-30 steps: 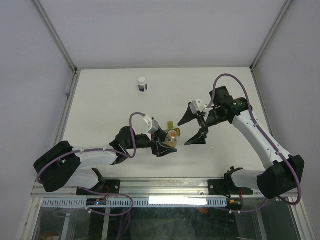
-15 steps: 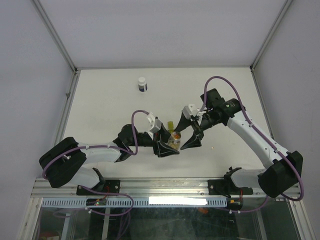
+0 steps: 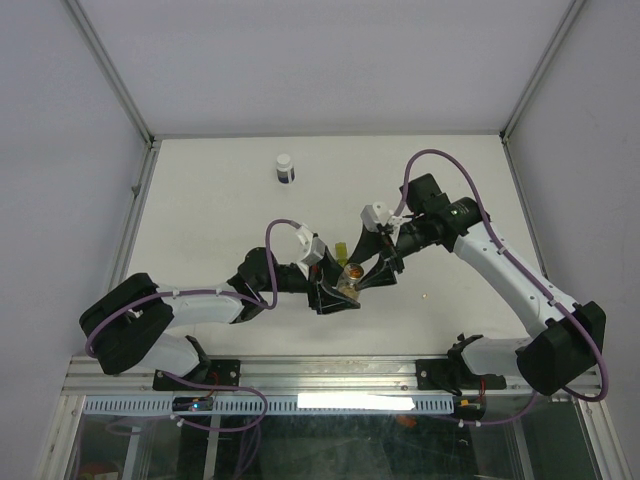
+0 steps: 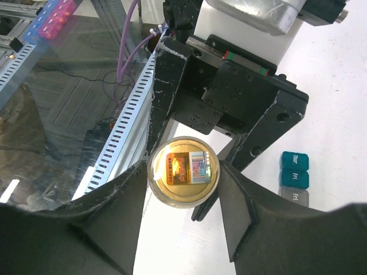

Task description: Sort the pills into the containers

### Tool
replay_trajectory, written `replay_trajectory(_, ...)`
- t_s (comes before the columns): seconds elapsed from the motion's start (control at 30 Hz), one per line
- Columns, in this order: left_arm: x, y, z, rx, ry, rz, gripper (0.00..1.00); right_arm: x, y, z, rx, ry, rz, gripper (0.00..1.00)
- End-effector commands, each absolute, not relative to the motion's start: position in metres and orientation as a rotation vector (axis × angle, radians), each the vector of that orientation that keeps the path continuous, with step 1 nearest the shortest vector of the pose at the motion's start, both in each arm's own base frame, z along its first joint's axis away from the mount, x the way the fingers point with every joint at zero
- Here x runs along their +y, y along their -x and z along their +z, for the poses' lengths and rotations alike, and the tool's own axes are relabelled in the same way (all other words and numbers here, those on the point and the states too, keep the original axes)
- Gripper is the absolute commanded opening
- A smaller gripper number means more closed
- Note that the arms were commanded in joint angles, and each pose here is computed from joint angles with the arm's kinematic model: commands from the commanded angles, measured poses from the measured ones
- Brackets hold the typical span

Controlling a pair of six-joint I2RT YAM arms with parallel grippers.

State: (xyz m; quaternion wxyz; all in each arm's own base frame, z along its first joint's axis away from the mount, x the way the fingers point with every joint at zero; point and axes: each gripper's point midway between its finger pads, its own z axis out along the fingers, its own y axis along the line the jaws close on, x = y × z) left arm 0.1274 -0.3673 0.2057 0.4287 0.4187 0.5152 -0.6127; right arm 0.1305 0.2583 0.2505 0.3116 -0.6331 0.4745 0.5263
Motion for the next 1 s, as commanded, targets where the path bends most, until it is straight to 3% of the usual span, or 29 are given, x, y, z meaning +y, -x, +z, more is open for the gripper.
replay_trajectory(0.0,-0.372,-0.137,0.229,1.203,-1.023,-1.484,0.00,0.263,-0.128,0.266,1.217,1.654,1.398,0.53)
replay_trajectory(0.3,-0.372,-0.141,0.227,1.221,-1.015,-1.460,0.00,0.264,-0.130,0.263,1.254,1.644,1.396,0.43)
replay_trajectory(0.5,-0.370,-0.152,0.230,1.240,-0.961,-1.403,0.00,0.264,-0.138,0.255,1.325,1.631,1.343,0.25)
replay_trajectory(0.77,-0.358,-0.216,0.234,1.390,-0.592,-1.028,0.00,0.268,-0.192,0.225,1.676,1.398,1.116,0.07)
replay_trajectory(0.97,-0.357,-0.244,0.222,1.496,-0.483,-0.858,0.00,0.265,-0.228,0.213,1.824,1.222,0.975,0.05)
